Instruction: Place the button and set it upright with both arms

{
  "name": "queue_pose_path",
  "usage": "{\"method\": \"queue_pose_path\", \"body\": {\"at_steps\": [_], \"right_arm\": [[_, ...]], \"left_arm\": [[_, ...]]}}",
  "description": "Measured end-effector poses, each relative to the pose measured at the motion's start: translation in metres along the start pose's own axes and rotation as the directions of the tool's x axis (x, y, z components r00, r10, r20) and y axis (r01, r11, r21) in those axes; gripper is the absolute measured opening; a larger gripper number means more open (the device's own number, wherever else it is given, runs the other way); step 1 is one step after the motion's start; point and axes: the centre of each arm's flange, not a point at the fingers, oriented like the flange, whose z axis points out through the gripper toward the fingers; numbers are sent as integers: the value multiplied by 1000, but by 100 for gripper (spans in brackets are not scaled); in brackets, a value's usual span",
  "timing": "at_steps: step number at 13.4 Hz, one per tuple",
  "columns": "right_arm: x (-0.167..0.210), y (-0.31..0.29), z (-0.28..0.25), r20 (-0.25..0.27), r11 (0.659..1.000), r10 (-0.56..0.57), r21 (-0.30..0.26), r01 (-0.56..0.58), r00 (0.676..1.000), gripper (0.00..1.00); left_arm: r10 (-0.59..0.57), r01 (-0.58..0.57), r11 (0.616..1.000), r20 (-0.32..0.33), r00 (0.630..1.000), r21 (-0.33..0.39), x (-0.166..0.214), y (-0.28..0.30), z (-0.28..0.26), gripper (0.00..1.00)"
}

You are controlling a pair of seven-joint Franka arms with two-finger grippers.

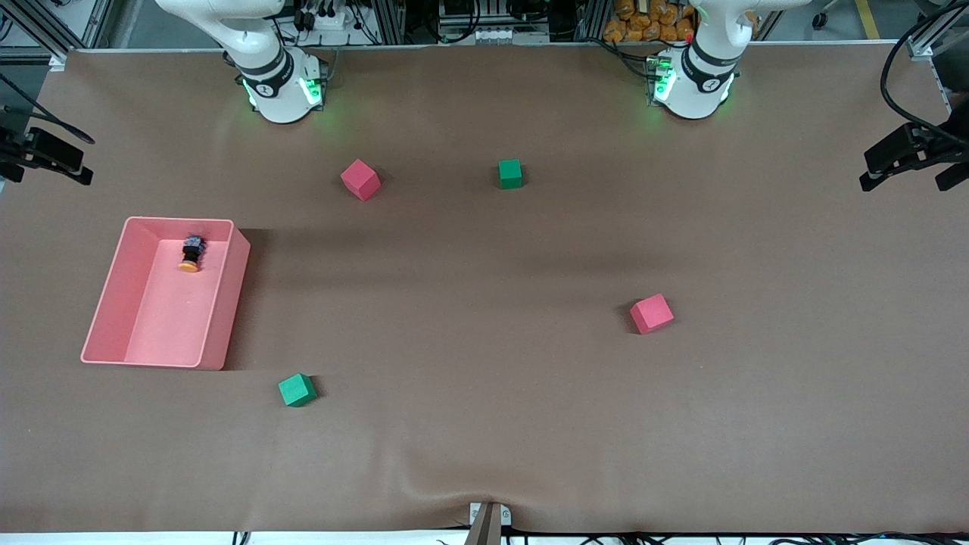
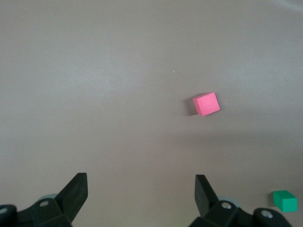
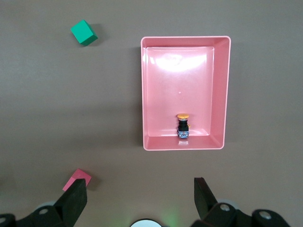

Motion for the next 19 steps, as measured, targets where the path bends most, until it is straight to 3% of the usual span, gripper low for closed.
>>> {"method": "queue_pose_path", "body": {"at_steps": [5, 9, 16, 19], "right_arm": [[-1, 1, 3, 19, 1000, 1, 1, -1, 1000, 100], [3, 8, 32, 78, 1000, 15, 2, -15, 997, 100], [36, 46, 165, 201, 998, 57, -1, -58, 978, 100], [38, 59, 231, 210, 1000, 28, 6, -30, 977, 100]], "left_arm": [[-1, 1, 1000, 0, 1000, 0, 0, -1, 0, 100], [-3, 3, 1000, 3, 1000, 0, 0, -2, 1, 100], [-1, 1, 1000, 6, 1000, -3, 1, 0, 3, 100], [-2, 2, 1000, 7, 1000, -3, 1, -1, 3, 100]]}}
